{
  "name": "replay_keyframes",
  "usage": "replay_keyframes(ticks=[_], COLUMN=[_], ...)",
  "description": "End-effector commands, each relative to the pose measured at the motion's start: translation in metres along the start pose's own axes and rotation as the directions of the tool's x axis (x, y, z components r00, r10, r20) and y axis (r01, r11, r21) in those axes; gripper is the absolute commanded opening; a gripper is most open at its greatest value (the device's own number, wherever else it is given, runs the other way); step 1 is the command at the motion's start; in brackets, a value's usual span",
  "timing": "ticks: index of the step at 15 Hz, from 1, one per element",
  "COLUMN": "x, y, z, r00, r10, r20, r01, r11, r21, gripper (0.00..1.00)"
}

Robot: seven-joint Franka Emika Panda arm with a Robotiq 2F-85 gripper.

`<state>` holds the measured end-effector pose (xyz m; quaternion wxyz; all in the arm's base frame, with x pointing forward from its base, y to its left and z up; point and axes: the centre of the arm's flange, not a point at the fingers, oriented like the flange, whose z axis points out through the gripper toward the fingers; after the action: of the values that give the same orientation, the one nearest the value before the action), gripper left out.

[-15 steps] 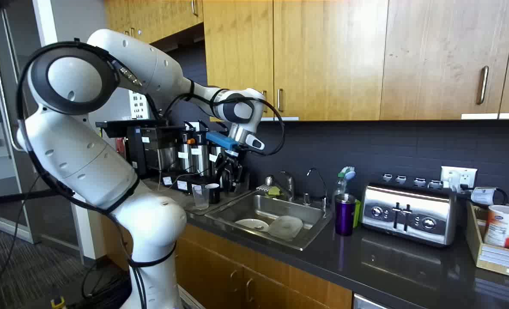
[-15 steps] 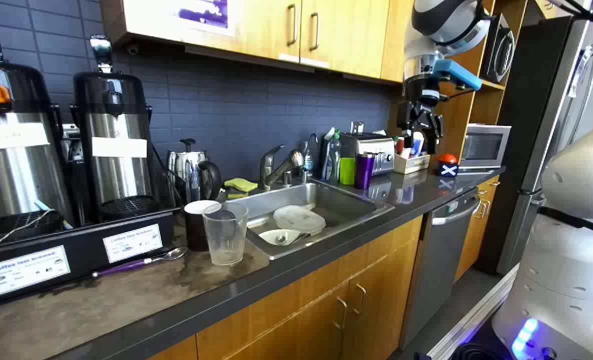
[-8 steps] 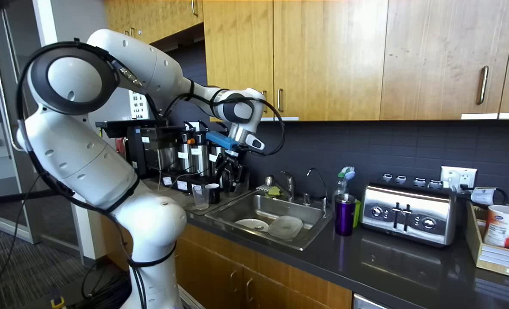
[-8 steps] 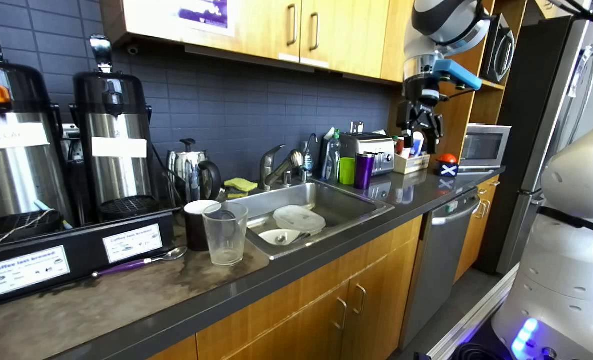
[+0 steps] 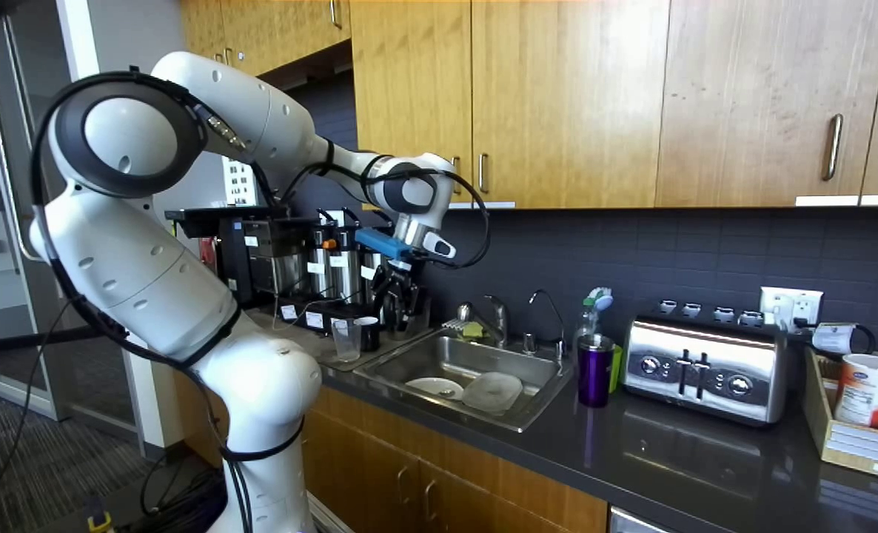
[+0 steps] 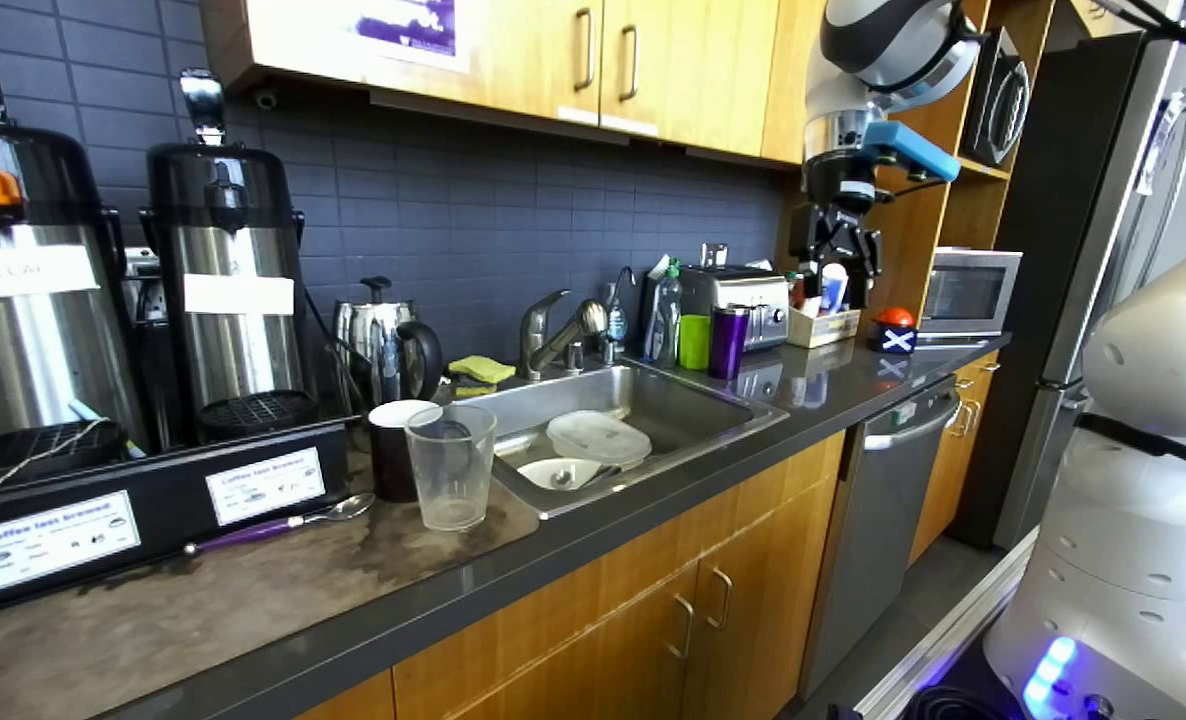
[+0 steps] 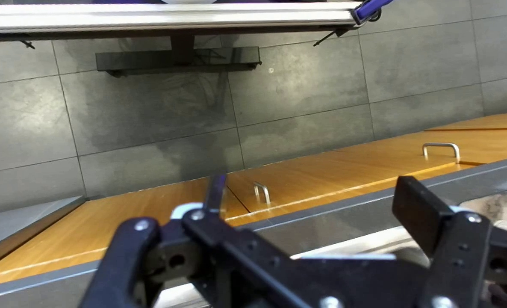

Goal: Move the faucet head to the left and then push the faucet handle upwards

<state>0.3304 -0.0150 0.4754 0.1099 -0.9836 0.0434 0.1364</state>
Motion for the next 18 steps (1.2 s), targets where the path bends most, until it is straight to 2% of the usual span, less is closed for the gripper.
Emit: replay_keyframes(ticks=[1, 8, 13, 18], x=[0.018, 0.067, 0.103, 0.142], y=[-0.006, -0.014, -0.018, -0.029], z=[0.003, 0.015, 0.026, 0.020], r00=[0.999, 0.986, 0.973, 0.963], r10=[-0.026, -0.105, -0.174, -0.210], r20=[-0.043, -0.131, -0.148, -0.168], r01=[0.025, 0.097, 0.161, 0.190], r11=[0.999, 0.993, 0.982, 0.973], r21=[-0.024, -0.063, -0.099, -0.132], gripper=[1.00, 1.00, 1.00, 1.00])
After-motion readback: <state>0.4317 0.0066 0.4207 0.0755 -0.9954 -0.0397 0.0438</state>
